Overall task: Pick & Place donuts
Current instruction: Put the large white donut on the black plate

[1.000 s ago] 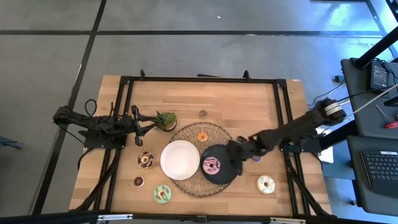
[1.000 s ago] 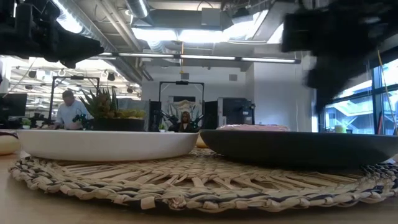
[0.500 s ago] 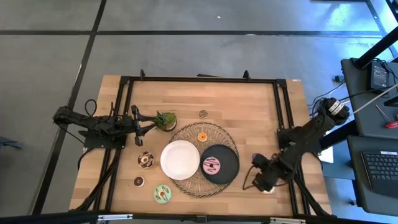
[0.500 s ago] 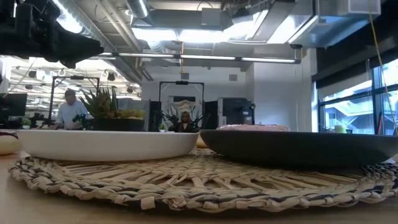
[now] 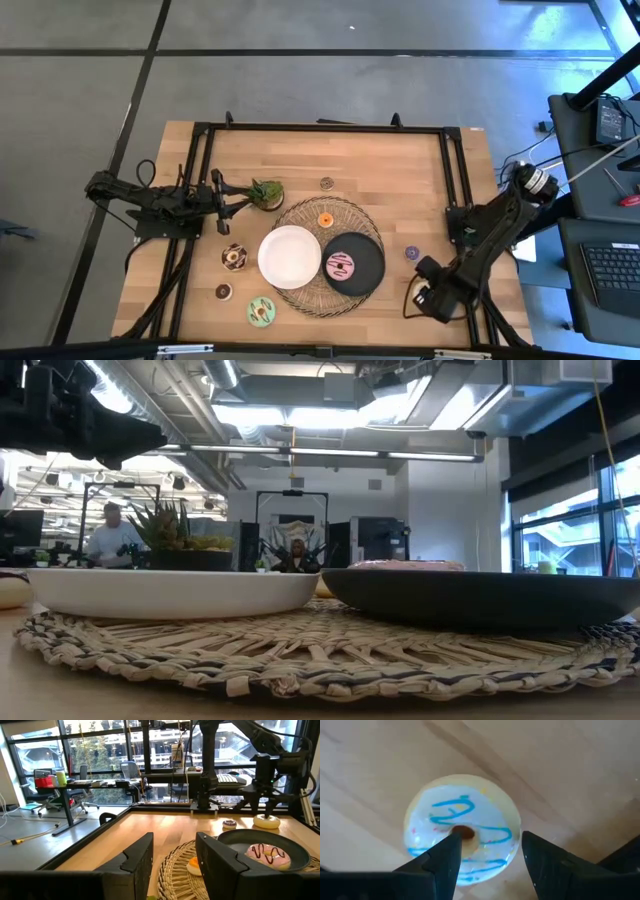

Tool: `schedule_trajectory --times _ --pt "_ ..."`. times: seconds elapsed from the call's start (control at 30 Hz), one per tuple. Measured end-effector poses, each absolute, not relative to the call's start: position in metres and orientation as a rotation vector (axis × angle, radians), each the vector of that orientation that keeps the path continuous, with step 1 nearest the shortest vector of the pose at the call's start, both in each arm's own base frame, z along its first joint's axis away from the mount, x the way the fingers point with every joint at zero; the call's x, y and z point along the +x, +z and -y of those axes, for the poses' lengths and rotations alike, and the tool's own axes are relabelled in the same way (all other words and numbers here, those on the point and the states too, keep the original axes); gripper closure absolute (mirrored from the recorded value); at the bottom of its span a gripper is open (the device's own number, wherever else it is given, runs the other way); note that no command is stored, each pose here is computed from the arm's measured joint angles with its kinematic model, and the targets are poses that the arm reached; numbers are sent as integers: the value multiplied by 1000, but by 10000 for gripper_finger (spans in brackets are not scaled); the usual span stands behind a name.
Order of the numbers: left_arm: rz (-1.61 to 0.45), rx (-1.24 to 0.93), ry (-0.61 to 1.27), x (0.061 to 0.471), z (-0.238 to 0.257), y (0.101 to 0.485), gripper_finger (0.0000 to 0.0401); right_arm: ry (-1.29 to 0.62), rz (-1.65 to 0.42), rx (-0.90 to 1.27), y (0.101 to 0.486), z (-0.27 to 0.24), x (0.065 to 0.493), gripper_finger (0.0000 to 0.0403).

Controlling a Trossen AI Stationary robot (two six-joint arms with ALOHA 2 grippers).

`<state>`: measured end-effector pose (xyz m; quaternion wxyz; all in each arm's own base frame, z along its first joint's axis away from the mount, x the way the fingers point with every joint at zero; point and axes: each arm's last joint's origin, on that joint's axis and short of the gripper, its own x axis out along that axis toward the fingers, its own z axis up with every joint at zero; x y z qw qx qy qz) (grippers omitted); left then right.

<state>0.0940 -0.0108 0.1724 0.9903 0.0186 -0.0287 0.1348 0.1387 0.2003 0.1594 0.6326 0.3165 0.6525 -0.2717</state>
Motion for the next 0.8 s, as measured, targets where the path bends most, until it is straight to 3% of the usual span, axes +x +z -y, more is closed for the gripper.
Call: schedule_trajectory --times 0.27,0.63,0.8 --pt "58 36 271 94 11 172 258 -662 -1592 700 148 -201 141 207" --pt "58 36 270 94 11 172 258 -639 -1622 685 149 -200 142 338" --pt "58 37 269 94 11 172 258 -647 -1621 689 158 -195 138 373"
